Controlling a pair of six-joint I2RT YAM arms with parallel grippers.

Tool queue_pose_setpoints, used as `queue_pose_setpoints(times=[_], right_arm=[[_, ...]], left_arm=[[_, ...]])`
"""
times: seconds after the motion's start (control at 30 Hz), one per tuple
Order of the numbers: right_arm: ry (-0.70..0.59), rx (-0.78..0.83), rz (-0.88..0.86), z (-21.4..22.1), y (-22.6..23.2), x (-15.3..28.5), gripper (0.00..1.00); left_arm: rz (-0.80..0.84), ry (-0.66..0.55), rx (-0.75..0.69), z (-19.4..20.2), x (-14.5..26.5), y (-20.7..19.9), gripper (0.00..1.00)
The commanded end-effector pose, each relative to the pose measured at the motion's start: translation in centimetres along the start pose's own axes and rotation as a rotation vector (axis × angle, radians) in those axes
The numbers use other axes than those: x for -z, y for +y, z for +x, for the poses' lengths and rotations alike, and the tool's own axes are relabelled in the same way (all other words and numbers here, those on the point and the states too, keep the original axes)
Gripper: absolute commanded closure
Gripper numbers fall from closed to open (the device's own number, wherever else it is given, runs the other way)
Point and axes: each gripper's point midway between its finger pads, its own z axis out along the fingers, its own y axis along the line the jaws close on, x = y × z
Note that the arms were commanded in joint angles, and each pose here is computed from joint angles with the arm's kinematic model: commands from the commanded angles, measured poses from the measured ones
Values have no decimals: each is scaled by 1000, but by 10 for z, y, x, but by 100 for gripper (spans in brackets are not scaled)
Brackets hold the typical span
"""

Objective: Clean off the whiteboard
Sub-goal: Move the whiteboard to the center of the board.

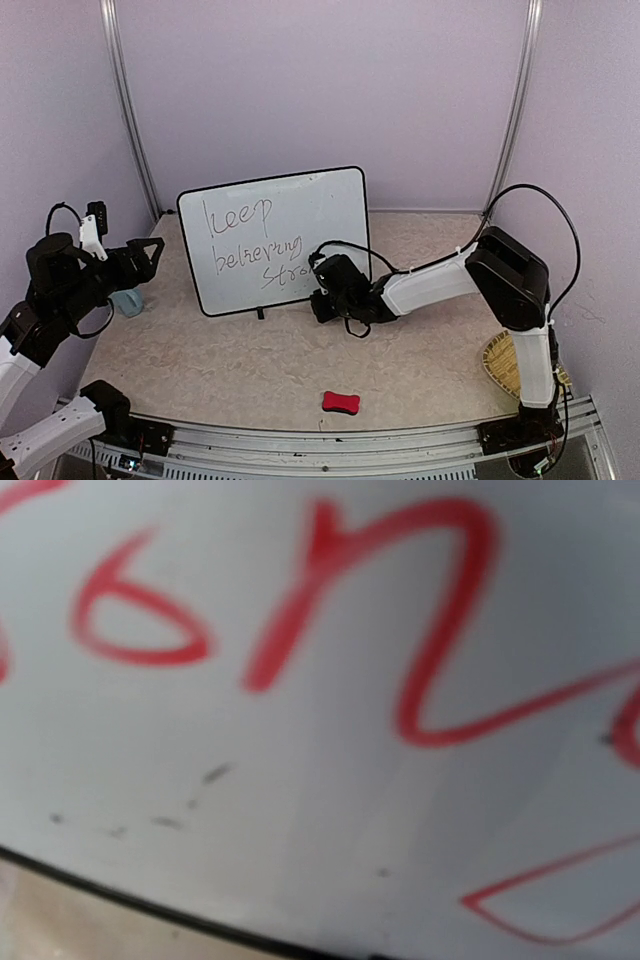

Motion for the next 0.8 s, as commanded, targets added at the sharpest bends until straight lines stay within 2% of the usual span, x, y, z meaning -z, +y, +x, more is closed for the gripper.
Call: queue_pose_setpoints(times=[0.0, 0.1, 0.13, 0.77], right_arm=[[9, -4, 16, 5, 2, -8, 85], [4, -4, 23, 4, 1, -8, 98], [2, -3, 22, 3, 1, -8, 100], [-20, 174, -100, 2, -5, 24, 100]], left_arm=[[-3, -11, -9, -1, 0, 2, 1], [-4, -11, -9, -1, -1, 2, 1], [-4, -10, -9, 0, -1, 2, 1], [-8, -50, -3, -8, 7, 3, 1]])
